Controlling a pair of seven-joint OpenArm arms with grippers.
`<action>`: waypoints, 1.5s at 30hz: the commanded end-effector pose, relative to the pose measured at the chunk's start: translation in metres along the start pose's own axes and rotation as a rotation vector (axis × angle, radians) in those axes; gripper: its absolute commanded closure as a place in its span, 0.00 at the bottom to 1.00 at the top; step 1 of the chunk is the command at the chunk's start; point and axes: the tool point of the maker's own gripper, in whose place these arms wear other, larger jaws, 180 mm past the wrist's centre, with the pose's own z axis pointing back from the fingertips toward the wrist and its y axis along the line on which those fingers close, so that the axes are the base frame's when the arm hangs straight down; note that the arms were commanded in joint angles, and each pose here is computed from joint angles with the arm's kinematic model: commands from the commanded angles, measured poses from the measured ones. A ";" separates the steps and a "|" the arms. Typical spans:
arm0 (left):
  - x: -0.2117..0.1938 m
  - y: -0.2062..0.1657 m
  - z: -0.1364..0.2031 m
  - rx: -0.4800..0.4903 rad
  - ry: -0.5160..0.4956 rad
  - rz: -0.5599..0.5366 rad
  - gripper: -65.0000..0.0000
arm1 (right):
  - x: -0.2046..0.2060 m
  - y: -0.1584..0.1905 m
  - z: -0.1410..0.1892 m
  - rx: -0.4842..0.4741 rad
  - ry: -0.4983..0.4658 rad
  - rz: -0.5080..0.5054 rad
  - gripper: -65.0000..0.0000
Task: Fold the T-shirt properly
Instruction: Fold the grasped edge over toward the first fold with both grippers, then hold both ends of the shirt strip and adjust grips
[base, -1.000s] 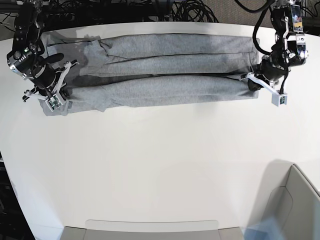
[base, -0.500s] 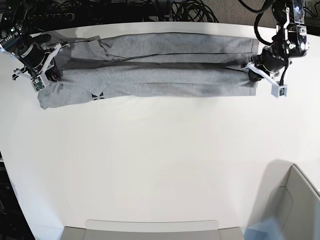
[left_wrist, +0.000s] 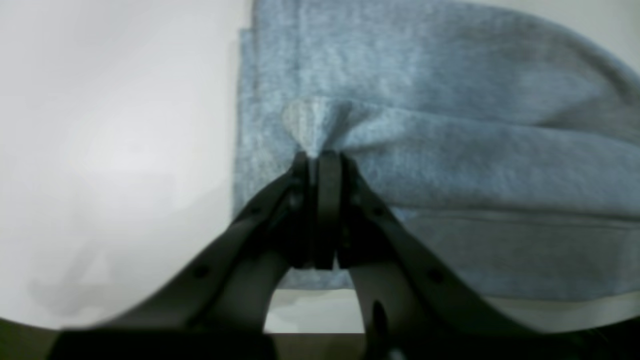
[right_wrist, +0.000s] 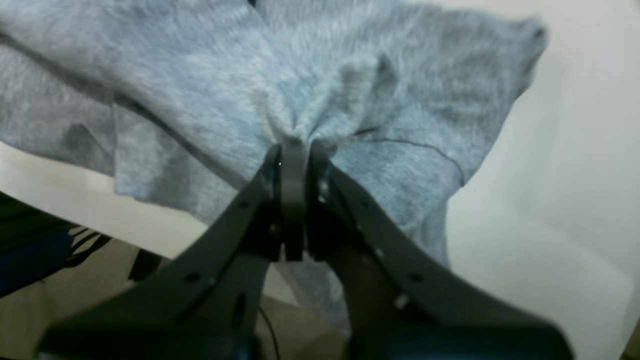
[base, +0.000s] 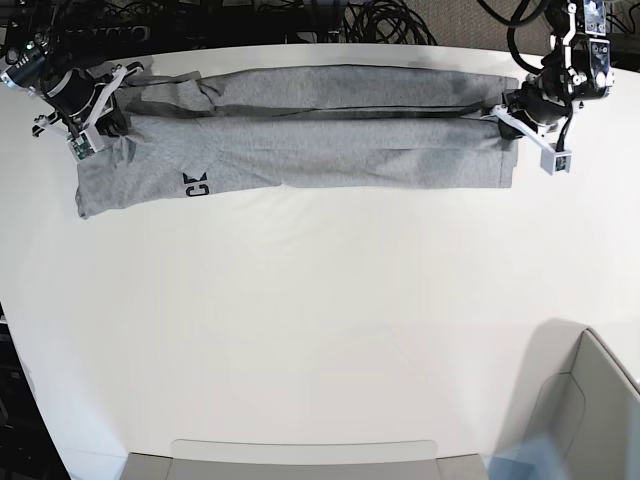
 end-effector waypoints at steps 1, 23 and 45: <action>0.009 0.002 0.005 0.009 -0.035 -0.016 0.91 | 0.010 -0.004 0.004 -0.011 -0.028 0.026 1.00; 0.017 0.010 -0.016 -0.102 -0.020 0.224 0.69 | 0.009 -0.014 -0.005 -0.011 -0.055 -0.013 0.67; -0.043 0.042 -0.051 0.025 0.145 0.533 0.74 | 0.014 -0.028 -0.011 -0.028 -0.063 -0.023 0.67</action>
